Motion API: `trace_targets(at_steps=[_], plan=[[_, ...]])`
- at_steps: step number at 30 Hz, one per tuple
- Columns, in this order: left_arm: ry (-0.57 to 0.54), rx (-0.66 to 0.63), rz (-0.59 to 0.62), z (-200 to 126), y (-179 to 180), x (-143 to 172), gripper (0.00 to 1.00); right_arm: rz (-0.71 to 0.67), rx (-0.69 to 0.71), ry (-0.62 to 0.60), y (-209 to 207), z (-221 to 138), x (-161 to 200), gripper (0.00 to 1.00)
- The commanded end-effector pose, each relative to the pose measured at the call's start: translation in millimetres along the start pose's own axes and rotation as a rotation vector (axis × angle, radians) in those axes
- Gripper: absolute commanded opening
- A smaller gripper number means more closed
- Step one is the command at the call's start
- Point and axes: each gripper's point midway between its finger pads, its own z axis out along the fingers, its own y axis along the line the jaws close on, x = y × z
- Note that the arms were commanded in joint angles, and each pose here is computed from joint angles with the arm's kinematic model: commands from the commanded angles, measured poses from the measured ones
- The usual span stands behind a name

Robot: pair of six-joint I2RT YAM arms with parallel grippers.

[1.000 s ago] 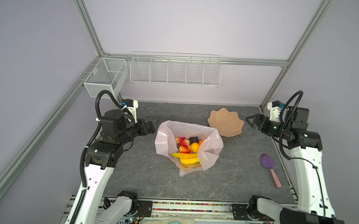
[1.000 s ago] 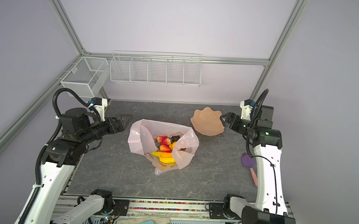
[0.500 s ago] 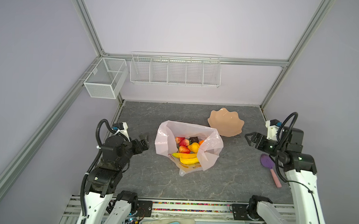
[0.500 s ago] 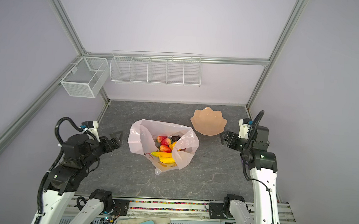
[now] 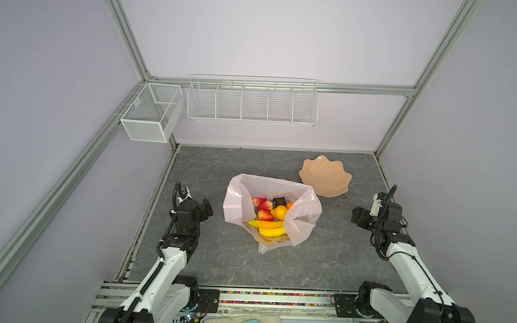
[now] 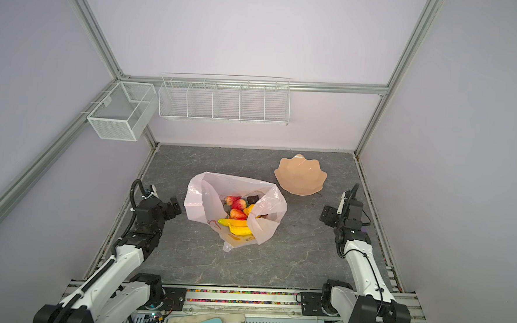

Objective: Place the fruits into the plastic bag
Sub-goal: Reset both arms

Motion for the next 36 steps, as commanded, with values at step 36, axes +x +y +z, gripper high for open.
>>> trace_targets(at_steps=[36], plan=[[-0.175, 0.111, 0.099, 88, -23, -14, 0.99, -0.251, 0.028, -0.381, 26, 68, -34, 0.88]])
